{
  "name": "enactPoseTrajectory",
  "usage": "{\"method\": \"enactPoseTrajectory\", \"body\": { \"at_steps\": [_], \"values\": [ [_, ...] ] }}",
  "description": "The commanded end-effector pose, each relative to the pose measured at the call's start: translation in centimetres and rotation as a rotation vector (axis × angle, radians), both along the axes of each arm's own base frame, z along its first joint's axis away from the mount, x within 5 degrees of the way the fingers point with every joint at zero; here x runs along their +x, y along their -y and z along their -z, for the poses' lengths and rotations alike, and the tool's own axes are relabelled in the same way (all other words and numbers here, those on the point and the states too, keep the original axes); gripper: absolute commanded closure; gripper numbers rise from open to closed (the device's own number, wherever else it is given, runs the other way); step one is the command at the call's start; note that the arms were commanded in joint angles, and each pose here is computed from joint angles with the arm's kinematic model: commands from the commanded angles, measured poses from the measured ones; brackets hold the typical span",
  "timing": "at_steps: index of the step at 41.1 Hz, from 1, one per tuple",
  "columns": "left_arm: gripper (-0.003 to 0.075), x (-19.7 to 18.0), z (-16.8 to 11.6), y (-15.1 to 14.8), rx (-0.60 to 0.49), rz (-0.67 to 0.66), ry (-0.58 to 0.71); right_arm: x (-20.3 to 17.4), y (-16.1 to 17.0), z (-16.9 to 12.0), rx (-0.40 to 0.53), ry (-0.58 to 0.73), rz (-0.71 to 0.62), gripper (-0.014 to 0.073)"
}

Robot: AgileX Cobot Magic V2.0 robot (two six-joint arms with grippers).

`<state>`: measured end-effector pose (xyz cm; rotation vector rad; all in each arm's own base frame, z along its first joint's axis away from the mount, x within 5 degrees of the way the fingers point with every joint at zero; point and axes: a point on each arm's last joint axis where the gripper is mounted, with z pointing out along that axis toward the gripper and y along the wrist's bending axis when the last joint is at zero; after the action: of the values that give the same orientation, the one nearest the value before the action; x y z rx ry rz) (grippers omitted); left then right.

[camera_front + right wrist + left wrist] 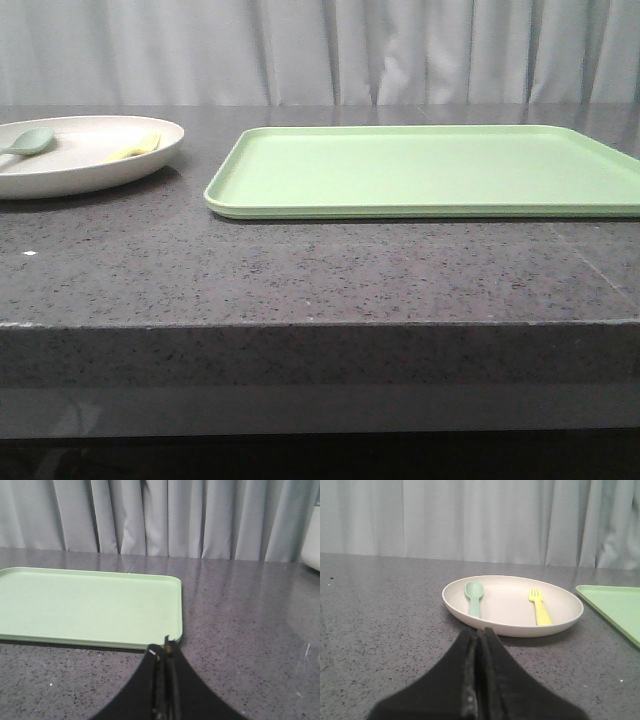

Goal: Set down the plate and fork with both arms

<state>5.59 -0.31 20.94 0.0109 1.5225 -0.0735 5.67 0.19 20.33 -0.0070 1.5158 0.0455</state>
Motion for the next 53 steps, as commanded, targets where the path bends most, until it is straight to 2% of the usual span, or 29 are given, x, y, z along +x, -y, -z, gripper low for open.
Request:
{"method": "enactPoseTrajectory", "body": {
  "at_steps": [1, 10, 13, 19, 25, 35, 41, 45, 53],
  "values": [
    [0.0741, -0.2, -0.5, 0.0, -0.021, -0.002, 0.098, -0.3, 0.1, -0.9, 0.004, 0.099, 0.013, 0.0662],
    [0.0741, -0.3, -0.9, -0.1, -0.023, -0.004, 0.128, -0.3, 0.1, -1.2, 0.005, 0.132, 0.016, 0.0662],
    [0.0741, -0.4, -1.4, -0.1, -0.024, -0.004, 0.148, -0.4, 0.2, -1.7, 0.007, 0.181, 0.019, 0.0662],
    [0.0741, -1.1, -4.4, -0.1, -0.028, -0.003, 0.232, -1.0, 0.1, -4.2, 0.007, 0.208, 0.014, 0.0662],
    [0.0741, -2.3, -8.2, -0.1, -0.030, 0.002, 0.281, -2.0, 0.0, -7.5, 0.003, 0.141, -0.001, 0.0662],
    [0.0741, -2.9, -14.4, 0.0, -0.019, 0.016, 0.141, -2.9, -0.1, -13.7, -0.004, 0.063, -0.016, 0.0662],
    [0.0741, -1.7, -17.1, 0.1, -0.009, 0.023, -0.003, -2.1, -0.2, -16.2, -0.008, -0.005, -0.021, 0.0662],
    [0.0741, -0.7, -17.8, 0.2, -0.003, 0.026, -0.097, -1.1, -0.2, -16.7, -0.009, -0.042, -0.022, 0.0662],
    [0.0741, 1.5, -17.3, 0.3, 0.000, 0.026, -0.177, 0.5, -0.2, -16.3, -0.009, -0.106, -0.022, 0.0662]
  ]
}}
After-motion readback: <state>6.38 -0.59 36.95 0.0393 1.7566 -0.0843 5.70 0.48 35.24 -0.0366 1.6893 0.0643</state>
